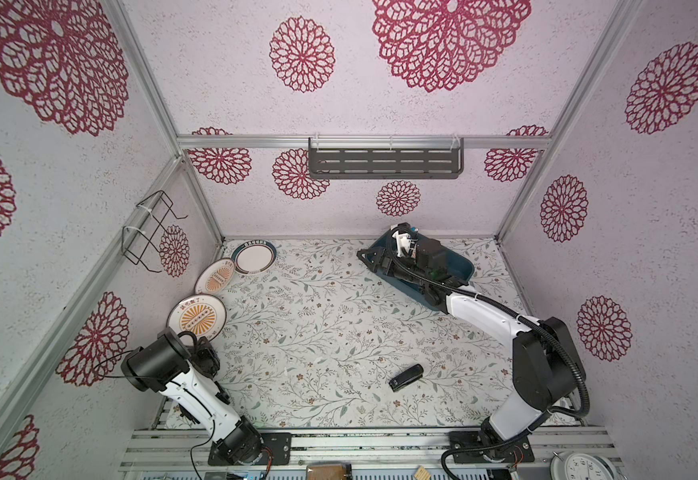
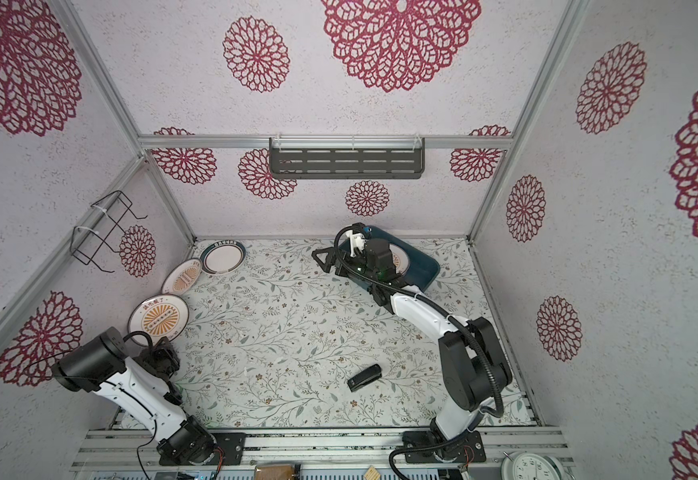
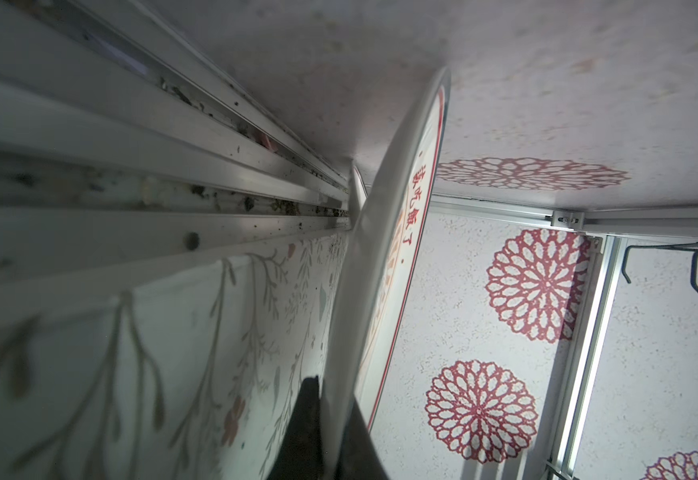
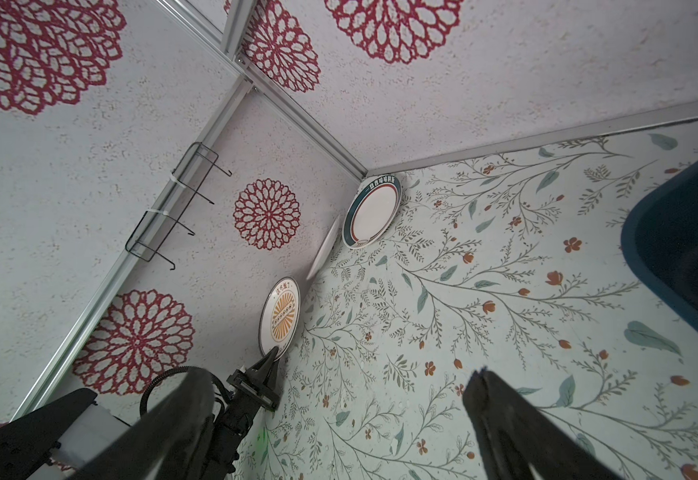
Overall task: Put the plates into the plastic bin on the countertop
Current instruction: 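Grasp the rim of the orange-sunburst plate with the left gripper, then lift the plate on edge with the left gripper toward the right gripper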
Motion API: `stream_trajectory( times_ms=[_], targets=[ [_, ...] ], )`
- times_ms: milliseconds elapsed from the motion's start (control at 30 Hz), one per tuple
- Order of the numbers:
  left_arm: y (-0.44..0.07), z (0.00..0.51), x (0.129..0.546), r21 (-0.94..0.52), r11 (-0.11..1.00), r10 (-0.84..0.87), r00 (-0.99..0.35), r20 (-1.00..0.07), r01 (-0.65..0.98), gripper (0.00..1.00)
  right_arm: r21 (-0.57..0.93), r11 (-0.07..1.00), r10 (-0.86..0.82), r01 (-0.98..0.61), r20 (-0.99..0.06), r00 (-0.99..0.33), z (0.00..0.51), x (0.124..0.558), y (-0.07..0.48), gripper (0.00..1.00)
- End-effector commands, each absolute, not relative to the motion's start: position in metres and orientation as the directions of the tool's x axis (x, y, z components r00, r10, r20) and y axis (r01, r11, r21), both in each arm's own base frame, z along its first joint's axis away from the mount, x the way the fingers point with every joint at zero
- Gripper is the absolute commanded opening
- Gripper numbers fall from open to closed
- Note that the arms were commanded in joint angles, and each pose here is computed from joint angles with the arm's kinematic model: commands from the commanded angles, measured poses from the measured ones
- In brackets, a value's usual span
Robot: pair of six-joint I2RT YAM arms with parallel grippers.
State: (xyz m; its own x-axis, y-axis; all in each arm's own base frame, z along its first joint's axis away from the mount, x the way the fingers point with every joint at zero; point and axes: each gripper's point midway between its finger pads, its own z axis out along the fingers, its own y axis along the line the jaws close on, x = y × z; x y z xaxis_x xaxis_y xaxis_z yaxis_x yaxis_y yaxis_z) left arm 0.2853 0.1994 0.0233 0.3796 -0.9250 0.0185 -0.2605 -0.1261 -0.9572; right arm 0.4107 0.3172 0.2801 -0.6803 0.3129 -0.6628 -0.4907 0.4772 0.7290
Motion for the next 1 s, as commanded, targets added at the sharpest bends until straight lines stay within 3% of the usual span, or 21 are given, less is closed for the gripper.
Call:
stream_trajectory(
  times_ms=[0, 300, 500, 600, 767, 967],
  targets=[
    [0.171, -0.037, 0.258, -0.848, -0.327, -0.902, 0.406, 0.149, -0.416, 0.03, 0.708, 0.465, 0.339, -0.532, -0.697, -0.631, 0.306, 0.412, 0.315, 0.99],
    [0.154, -0.024, 0.261, -0.855, -0.319, -0.914, 0.371, 0.164, -0.408, 0.02, 0.705, 0.469, 0.334, -0.532, -0.699, -0.632, 0.300, 0.411, 0.314, 0.99],
    [0.119, -0.005, 0.298, -0.868, -0.223, -0.963, 0.241, 0.124, -0.443, 0.01, 0.700, 0.475, 0.326, -0.534, -0.703, -0.632, 0.296, 0.412, 0.312, 0.99],
    [0.095, 0.009, 0.326, -0.859, -0.130, -0.989, 0.131, 0.074, -0.495, 0.01, 0.693, 0.484, 0.324, -0.534, -0.709, -0.626, 0.295, 0.412, 0.308, 0.99],
    [0.049, 0.070, 0.382, -0.844, 0.145, -0.989, -0.108, -0.104, -0.516, 0.03, 0.690, 0.504, 0.340, -0.520, -0.711, -0.615, 0.293, 0.411, 0.298, 0.99],
    [-0.030, 0.145, 0.442, -0.888, 0.321, -0.903, -0.389, -0.182, -0.329, 0.03, 0.701, 0.531, 0.372, -0.476, -0.697, -0.613, 0.285, 0.414, 0.282, 0.99]
  ],
)
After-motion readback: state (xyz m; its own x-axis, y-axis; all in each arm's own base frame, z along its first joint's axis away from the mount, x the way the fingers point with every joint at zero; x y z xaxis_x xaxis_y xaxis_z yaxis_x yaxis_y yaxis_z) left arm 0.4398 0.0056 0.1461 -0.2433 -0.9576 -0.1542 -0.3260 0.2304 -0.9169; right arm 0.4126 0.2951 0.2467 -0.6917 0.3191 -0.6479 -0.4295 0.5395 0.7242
